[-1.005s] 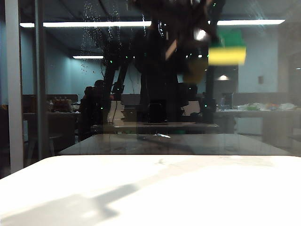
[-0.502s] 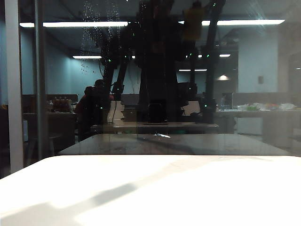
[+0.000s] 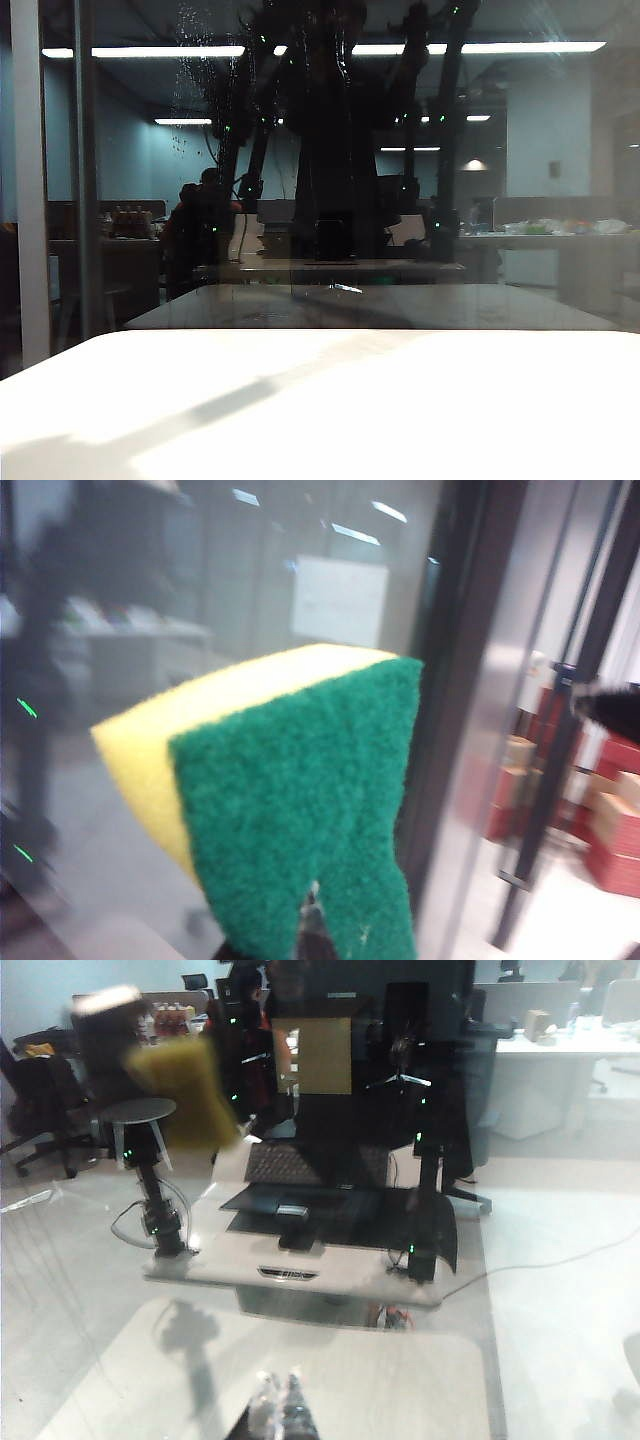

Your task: Reach upward to find where there is water on the glass, pick up the sponge from the table, dry the water, and finally place the sponge back on the table.

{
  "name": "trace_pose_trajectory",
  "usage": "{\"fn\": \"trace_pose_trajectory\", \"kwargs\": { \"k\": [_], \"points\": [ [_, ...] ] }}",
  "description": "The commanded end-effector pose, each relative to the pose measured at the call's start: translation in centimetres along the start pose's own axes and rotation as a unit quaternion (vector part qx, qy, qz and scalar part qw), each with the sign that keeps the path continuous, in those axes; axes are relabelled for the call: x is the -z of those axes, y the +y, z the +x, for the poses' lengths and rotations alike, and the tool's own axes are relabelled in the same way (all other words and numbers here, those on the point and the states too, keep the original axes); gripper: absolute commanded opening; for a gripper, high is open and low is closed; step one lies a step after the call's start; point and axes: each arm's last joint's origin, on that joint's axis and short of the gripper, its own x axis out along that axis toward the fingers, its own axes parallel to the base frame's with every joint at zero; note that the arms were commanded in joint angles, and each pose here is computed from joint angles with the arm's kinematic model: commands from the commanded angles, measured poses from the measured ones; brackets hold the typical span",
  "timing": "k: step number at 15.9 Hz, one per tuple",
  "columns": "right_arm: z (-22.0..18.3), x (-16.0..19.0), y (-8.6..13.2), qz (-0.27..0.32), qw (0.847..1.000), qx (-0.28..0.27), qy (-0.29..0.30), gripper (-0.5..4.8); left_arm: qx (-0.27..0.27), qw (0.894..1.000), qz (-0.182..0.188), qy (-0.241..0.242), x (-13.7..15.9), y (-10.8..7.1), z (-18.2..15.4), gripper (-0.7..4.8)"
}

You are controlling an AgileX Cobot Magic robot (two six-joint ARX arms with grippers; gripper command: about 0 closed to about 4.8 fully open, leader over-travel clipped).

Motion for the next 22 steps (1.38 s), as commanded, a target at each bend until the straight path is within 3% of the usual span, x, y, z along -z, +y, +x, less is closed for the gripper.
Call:
{"fn": "trace_pose_trajectory", "kwargs": {
  "k": [1,4,11,15,22],
  "points": [
    [-0.4,-0.3,0.1,-0.004,1.0,0.001,-0.012,-0.05,-0.036,0.998,0.04,-0.039,-2.0,0.8,-1.2,-0.06],
    [-0.4,-0.4,0.1,-0.004,1.0,0.001,-0.013,-0.05,-0.072,0.992,0.057,-0.081,-3.1,2.4,-1.9,-0.06],
    [-0.4,-0.4,0.1,-0.004,1.0,0.001,-0.013,-0.05,-0.147,0.982,0.083,-0.09,-4.0,8.2,-4.6,-0.06],
    [-0.4,-0.3,0.1,-0.004,1.0,0.001,-0.011,-0.05,-0.132,0.981,0.099,-0.103,-3.7,9.4,-4.5,-0.06],
    [-0.3,-0.3,0.1,-0.004,1.0,0.001,-0.011,-0.05,-0.115,0.984,0.089,-0.1,-1.4,11.1,-2.7,-0.06]
  ]
}}
